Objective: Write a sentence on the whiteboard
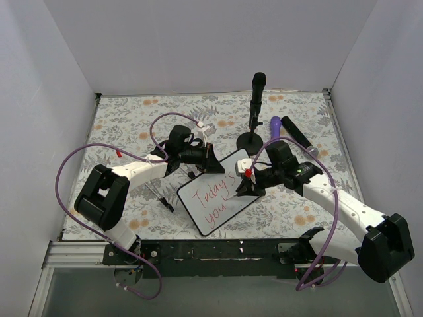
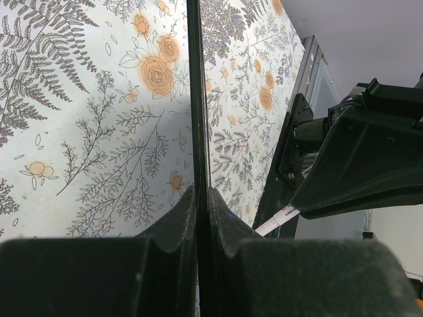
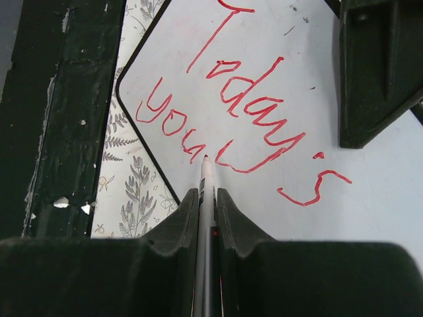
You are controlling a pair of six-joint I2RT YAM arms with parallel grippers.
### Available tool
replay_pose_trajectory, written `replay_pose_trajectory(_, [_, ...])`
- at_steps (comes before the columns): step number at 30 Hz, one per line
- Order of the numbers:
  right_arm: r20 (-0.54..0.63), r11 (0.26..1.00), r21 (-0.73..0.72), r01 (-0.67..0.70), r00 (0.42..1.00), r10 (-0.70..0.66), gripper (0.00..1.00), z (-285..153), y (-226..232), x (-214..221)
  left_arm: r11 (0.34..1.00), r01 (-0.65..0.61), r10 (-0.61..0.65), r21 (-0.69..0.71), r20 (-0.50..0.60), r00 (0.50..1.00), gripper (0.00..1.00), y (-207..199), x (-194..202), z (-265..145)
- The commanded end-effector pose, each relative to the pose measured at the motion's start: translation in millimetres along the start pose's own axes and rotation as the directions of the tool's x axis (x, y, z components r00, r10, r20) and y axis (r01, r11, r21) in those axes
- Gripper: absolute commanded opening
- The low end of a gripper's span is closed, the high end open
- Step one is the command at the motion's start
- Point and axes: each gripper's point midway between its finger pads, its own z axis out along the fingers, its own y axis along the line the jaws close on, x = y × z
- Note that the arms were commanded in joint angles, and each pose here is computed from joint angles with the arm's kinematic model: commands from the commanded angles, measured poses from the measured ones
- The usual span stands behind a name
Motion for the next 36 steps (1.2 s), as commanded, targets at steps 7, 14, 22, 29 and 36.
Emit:
replay_pose_trajectory(7, [0.022, 1.000, 0.009, 0.021, 1.000, -0.021, 0.01, 1, 0, 1, 0.990, -0.138, 0.137, 0.016, 0.055, 0.989, 0.00, -8, -19, -2])
replay_pose_trajectory(14, [0.013, 0.999, 0.014, 0.031, 0.999, -0.031, 0.01, 2, 0, 5, 0.990, -0.137, 0.136, 0.017, 0.058, 0.989, 0.00, -9, -20, -2])
replay_pose_trajectory(22, [-0.013, 0.998, 0.045, 0.032, 0.999, -0.031, 0.01, 3, -6, 11, 0.991, -0.135, 0.134, 0.020, 0.059, 0.989, 0.00, -9, -21, -2])
replay_pose_trajectory(29, [-0.022, 0.999, 0.030, 0.032, 0.999, -0.032, 0.01, 10, -4, 11, 0.990, -0.136, 0.135, 0.024, 0.059, 0.989, 0.00, -10, -21, -2])
replay_pose_trajectory(36, [-0.038, 0.999, -0.005, 0.033, 0.999, -0.033, 0.01, 20, 1, 14, 0.990, -0.139, 0.137, 0.026, 0.060, 0.989, 0.00, -11, -22, -2])
